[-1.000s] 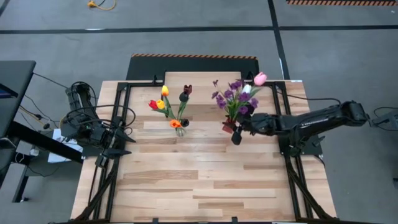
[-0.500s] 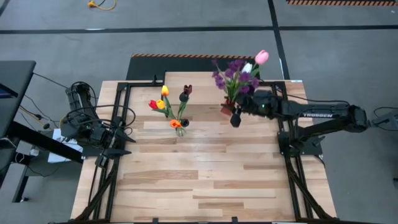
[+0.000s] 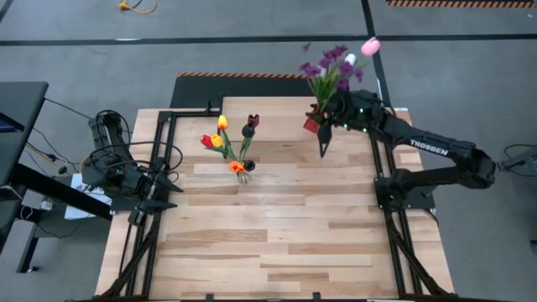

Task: Pick and place flowers into a vace then onto a shelf
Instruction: Put the red flower vase with the flowers on the shelf

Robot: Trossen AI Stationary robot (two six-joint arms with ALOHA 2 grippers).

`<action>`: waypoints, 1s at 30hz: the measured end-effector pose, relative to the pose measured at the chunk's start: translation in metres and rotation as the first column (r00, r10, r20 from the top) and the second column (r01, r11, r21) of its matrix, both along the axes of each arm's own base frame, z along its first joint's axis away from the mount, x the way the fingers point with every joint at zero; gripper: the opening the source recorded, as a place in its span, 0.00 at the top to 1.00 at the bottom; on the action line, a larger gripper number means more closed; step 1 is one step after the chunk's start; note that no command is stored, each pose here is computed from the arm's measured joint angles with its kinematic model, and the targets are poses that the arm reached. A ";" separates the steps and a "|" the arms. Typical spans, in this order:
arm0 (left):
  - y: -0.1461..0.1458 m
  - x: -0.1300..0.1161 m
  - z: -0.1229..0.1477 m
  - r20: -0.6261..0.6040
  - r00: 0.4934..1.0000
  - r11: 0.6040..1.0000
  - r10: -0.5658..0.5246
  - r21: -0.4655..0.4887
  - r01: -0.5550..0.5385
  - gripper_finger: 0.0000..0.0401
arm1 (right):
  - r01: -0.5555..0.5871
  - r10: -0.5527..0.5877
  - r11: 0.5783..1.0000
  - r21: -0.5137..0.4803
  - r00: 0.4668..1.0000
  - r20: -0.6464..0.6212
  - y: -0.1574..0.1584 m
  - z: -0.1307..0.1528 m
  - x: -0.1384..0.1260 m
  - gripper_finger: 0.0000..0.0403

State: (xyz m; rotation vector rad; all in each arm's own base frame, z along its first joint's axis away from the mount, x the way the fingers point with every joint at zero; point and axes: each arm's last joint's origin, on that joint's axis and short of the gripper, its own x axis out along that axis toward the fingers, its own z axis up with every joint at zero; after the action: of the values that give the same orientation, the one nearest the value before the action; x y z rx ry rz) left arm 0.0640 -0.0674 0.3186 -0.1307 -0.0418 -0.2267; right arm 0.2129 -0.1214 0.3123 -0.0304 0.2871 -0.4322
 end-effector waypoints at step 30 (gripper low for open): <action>0.000 0.000 0.000 -0.001 1.000 1.000 0.000 -0.001 0.000 0.54 | 0.007 0.005 0.991 0.135 0.996 -0.092 -0.057 -0.030 0.031 0.62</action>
State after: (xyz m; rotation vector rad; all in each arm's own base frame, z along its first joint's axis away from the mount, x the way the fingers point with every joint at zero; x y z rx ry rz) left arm 0.0639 -0.0673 0.3186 -0.1319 -0.0414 -0.2270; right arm 0.2441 -0.1781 0.2819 0.0827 0.4066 -0.4119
